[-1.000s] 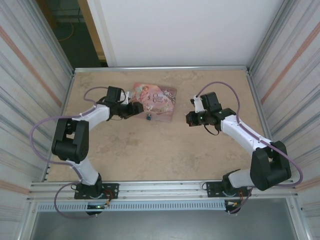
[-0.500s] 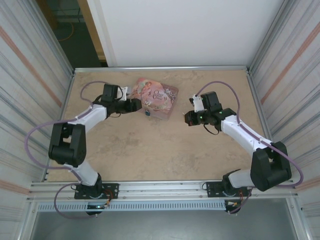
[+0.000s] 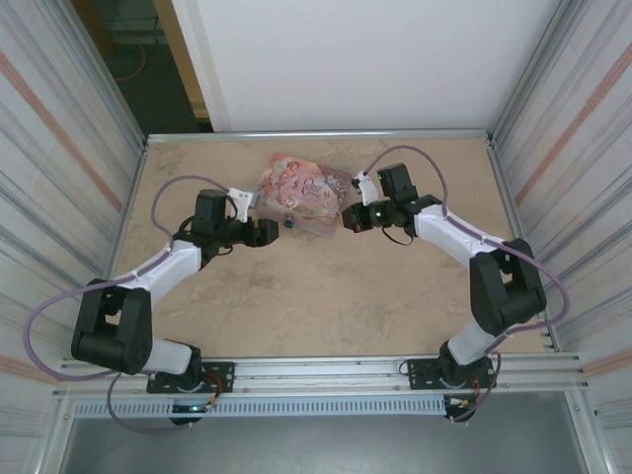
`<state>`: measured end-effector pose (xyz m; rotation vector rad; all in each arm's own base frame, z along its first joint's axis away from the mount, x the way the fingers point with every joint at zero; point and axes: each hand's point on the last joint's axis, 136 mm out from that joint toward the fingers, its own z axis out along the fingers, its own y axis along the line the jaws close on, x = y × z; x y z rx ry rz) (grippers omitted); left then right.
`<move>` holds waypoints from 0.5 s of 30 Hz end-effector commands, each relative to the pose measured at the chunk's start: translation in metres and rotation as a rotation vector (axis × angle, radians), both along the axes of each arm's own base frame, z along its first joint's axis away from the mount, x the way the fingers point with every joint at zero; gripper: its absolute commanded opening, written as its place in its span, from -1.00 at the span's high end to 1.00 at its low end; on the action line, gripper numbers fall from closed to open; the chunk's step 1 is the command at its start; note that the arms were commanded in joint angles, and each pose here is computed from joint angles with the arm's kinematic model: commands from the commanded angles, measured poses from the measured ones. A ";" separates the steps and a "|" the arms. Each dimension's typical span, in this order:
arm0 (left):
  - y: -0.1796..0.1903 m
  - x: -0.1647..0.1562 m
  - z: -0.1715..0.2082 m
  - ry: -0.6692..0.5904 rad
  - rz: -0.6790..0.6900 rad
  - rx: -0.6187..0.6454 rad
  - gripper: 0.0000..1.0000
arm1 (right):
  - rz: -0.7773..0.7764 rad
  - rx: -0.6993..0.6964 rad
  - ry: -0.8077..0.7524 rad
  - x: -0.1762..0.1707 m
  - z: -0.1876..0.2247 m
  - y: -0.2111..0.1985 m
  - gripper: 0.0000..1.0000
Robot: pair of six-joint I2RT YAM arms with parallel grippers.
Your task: Unlock the padlock with the key
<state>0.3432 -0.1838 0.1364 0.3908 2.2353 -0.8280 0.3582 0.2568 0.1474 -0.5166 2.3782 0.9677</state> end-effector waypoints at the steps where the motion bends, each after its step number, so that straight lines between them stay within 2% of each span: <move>1: -0.010 0.007 0.011 -0.131 -0.063 0.014 -0.35 | -0.014 0.070 -0.004 0.020 0.010 0.016 1.00; 7: -0.024 0.020 0.009 -0.224 -0.115 0.025 -0.35 | -0.072 0.083 0.038 0.047 -0.001 0.029 1.00; 15: -0.032 0.033 -0.002 -0.287 -0.134 -0.007 -0.35 | -0.124 0.153 0.106 0.069 -0.019 0.038 1.00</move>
